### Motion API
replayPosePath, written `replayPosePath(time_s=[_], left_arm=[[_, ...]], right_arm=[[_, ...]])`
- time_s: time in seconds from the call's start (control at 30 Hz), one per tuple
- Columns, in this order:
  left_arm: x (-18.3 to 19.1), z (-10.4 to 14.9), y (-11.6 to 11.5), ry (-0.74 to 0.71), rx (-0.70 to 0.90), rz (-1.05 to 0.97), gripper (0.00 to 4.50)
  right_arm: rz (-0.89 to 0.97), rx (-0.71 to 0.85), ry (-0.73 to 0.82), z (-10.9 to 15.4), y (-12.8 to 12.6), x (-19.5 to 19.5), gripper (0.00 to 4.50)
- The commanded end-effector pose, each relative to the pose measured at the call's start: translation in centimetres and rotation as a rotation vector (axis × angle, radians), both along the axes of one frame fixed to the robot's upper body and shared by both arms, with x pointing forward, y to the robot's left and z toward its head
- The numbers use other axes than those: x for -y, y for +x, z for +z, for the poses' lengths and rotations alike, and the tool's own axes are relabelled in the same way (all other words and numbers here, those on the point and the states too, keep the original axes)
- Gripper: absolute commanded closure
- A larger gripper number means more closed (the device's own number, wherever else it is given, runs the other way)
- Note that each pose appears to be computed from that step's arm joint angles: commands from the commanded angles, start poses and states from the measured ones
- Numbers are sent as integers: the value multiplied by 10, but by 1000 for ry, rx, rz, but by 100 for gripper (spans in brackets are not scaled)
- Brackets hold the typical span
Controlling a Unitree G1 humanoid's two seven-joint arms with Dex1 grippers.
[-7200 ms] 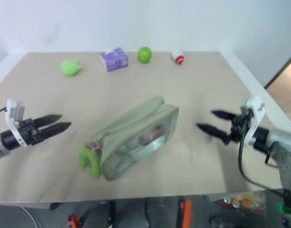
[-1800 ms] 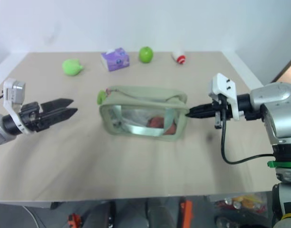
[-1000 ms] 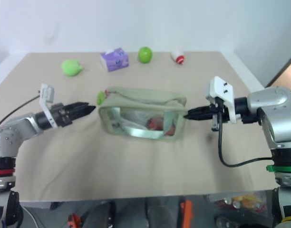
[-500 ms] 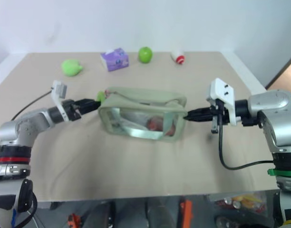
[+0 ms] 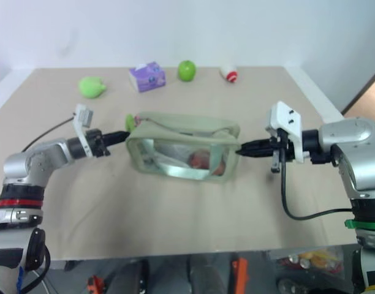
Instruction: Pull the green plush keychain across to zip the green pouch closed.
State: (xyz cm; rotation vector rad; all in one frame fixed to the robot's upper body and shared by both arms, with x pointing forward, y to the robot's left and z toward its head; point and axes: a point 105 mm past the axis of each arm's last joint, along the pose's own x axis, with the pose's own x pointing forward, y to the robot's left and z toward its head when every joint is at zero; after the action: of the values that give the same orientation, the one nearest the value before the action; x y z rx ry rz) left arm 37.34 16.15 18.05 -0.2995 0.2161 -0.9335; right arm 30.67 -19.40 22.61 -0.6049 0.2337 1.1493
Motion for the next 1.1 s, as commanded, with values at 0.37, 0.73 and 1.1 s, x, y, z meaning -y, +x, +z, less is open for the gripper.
replayPosePath(time_s=[0.37,0.73,1.1], left_arm=[[-12,11,-10,-24,35,-13,447],[-36,16,-28,-30,19,-14,198],[-9,9,-18,-57,6,-12,129]], right_arm=[[33,52,9,11,-1,-5,450],[38,54,3,13,0,-4,450],[50,54,4,13,2,-7,450]])
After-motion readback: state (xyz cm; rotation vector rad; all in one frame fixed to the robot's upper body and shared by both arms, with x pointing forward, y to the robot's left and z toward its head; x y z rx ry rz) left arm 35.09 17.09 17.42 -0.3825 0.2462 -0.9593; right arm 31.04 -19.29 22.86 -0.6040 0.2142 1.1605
